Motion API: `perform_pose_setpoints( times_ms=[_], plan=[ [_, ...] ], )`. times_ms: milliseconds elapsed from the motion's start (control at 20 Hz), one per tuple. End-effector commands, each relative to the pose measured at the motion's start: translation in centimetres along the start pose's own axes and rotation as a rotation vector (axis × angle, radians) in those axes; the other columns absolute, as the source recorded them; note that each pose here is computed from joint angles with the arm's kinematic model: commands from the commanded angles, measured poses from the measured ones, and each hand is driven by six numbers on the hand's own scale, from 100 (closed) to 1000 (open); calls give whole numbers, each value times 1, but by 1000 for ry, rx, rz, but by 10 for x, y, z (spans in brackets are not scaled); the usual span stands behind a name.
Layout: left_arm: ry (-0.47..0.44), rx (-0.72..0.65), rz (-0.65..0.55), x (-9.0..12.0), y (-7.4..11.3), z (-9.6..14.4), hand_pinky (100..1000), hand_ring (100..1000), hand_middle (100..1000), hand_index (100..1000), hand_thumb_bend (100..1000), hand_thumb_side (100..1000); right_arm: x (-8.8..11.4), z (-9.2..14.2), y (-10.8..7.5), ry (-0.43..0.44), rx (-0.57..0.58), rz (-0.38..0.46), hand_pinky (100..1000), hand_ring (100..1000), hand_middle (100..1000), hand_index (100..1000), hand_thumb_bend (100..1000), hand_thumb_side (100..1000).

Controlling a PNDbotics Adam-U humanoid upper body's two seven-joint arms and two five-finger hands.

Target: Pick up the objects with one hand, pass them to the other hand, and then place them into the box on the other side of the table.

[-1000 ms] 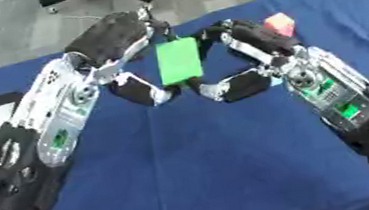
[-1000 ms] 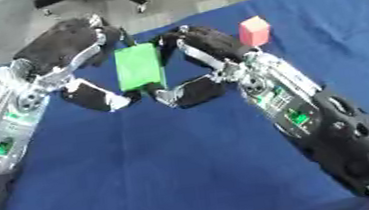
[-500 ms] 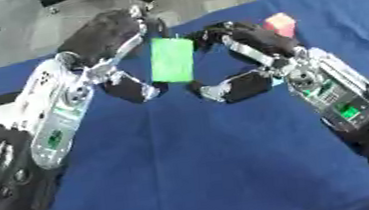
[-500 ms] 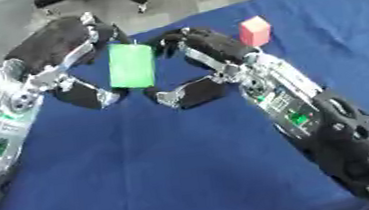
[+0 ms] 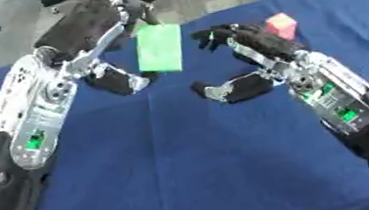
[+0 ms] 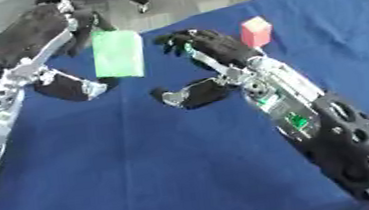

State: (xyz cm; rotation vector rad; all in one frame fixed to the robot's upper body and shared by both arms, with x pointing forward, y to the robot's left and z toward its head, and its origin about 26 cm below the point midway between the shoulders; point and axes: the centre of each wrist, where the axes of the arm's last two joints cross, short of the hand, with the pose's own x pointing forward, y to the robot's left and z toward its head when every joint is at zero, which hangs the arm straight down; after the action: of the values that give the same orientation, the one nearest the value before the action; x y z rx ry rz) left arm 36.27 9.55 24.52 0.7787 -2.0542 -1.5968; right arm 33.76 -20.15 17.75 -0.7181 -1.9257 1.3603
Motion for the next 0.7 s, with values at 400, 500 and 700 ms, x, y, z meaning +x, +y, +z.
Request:
perform_pose_setpoints(
  times_ms=[400,500,700],
  plan=[
    [108,112,-5,-25,34,26,528,280,212,420,133,100,-8,6,-3,33,-31,31,874,743,749,937,351,650],
    [169,128,-18,-38,38,36,530,282,213,421,142,100,-8,11,-2,38,-34,31,875,744,748,936,346,652],
    [324,139,-54,-70,37,60,529,286,217,424,155,100,-7,21,-3,46,-52,30,877,744,741,933,332,651]
  ],
)
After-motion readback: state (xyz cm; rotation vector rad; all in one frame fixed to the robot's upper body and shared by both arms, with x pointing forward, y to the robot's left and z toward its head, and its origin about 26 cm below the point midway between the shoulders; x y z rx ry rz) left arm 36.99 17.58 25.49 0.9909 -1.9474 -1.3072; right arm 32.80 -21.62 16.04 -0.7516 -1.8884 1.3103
